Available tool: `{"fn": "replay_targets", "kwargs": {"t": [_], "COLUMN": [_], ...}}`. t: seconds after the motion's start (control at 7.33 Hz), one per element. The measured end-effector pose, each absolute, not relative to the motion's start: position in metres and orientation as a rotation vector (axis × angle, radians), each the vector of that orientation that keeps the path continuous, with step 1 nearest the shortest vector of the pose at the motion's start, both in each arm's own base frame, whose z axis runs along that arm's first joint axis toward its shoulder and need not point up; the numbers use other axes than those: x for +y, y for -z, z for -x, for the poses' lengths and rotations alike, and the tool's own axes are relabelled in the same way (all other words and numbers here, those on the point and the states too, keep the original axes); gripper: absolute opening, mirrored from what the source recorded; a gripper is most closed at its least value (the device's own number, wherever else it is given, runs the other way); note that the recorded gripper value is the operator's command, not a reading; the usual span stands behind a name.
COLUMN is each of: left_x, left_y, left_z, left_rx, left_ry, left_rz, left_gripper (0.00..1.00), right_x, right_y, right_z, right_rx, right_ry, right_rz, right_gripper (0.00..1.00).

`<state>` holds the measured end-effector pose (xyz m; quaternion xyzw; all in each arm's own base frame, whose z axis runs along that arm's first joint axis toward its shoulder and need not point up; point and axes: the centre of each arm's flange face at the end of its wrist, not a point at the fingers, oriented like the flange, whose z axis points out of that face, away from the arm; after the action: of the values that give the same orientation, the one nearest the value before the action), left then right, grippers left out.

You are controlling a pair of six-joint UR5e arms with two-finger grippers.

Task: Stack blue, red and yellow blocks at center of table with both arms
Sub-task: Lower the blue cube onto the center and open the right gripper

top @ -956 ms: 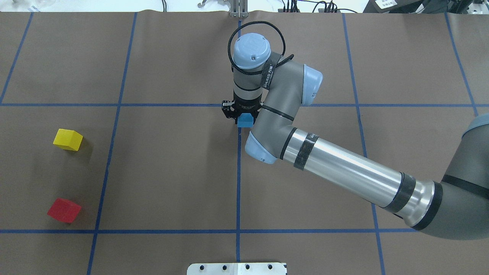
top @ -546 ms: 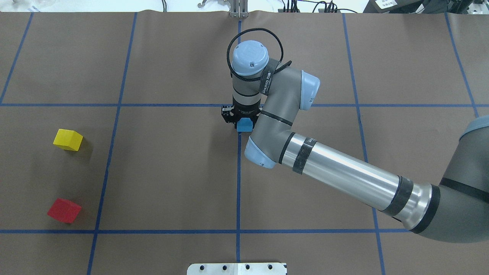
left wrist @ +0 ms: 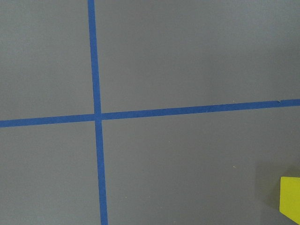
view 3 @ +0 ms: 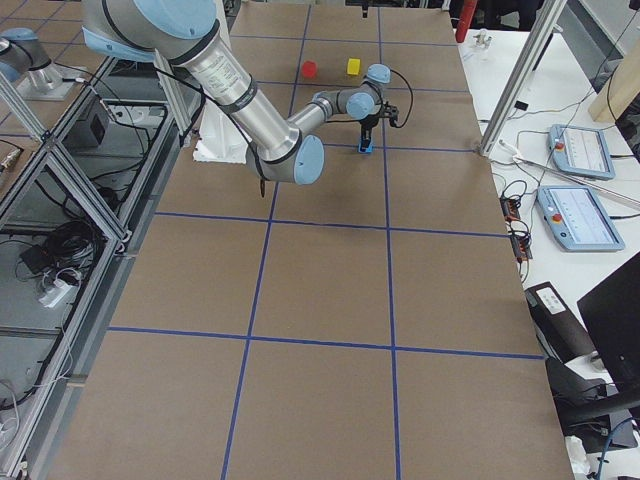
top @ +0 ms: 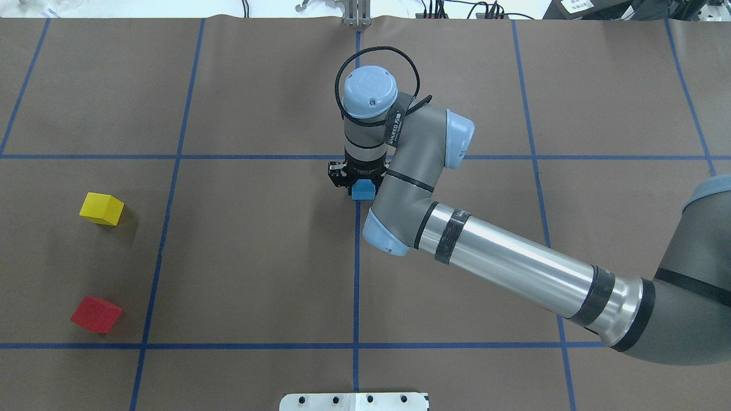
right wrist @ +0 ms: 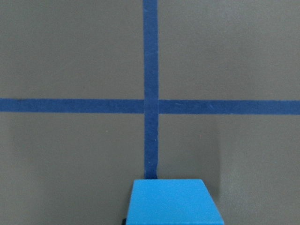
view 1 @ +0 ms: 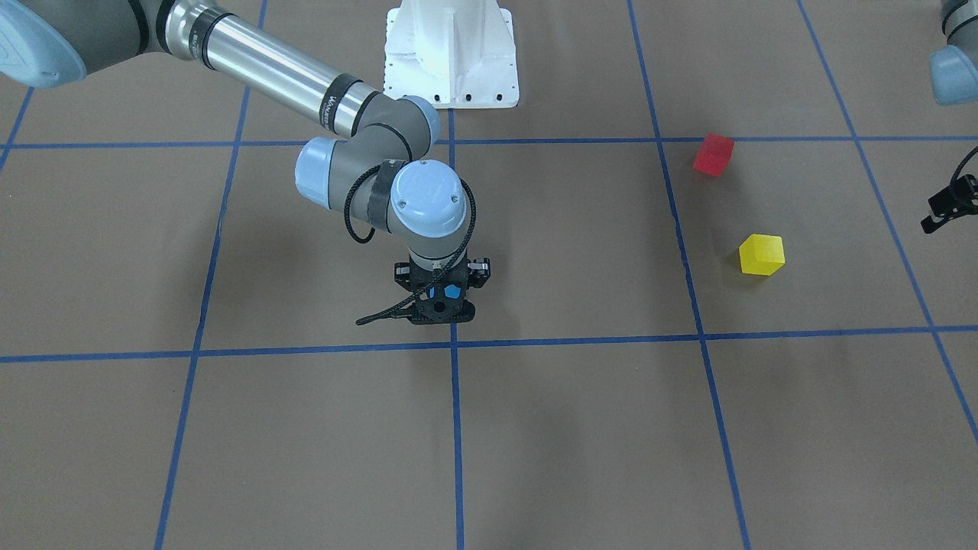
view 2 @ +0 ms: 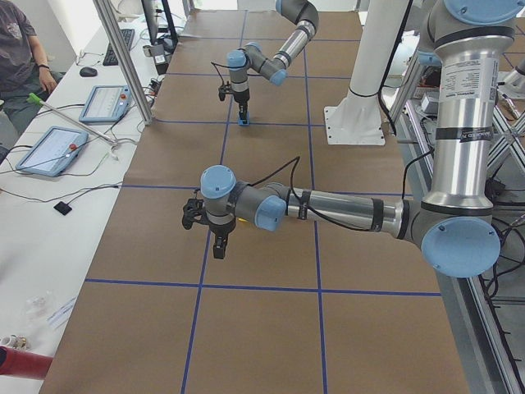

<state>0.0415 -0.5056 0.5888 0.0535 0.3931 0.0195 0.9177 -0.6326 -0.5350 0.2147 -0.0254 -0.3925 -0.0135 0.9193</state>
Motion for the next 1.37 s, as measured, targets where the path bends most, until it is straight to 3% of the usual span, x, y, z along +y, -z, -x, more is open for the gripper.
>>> {"fn": "replay_targets", "kwargs": {"t": [0.41,0.55,0.68,1.37], "left_x": [-0.505,-0.505,-0.505,-0.508], "left_y": [-0.590,-0.589,-0.589,-0.584], "left_z": [-0.042,-0.042,-0.042,-0.043], "left_rx": [0.809,0.809,0.809,0.812], "left_ry": [-0.040,-0.040,-0.040,-0.031], "left_rz": [-0.108,-0.109,-0.109,-0.112], "left_gripper": [1.00,1.00,1.00,1.00], "right_x": [-0.535,-0.533,-0.531,-0.525], "right_y": [-0.210,-0.209,-0.209,-0.197], "right_z": [0.633,0.635,0.637,0.638], "right_rx": [-0.811,-0.810,-0.807,-0.813], "right_ry": [0.017,0.015,0.012,-0.007], "right_rz": [0.053,0.054,0.052,0.029], "right_gripper": [0.00,0.30,0.99,1.00]}}
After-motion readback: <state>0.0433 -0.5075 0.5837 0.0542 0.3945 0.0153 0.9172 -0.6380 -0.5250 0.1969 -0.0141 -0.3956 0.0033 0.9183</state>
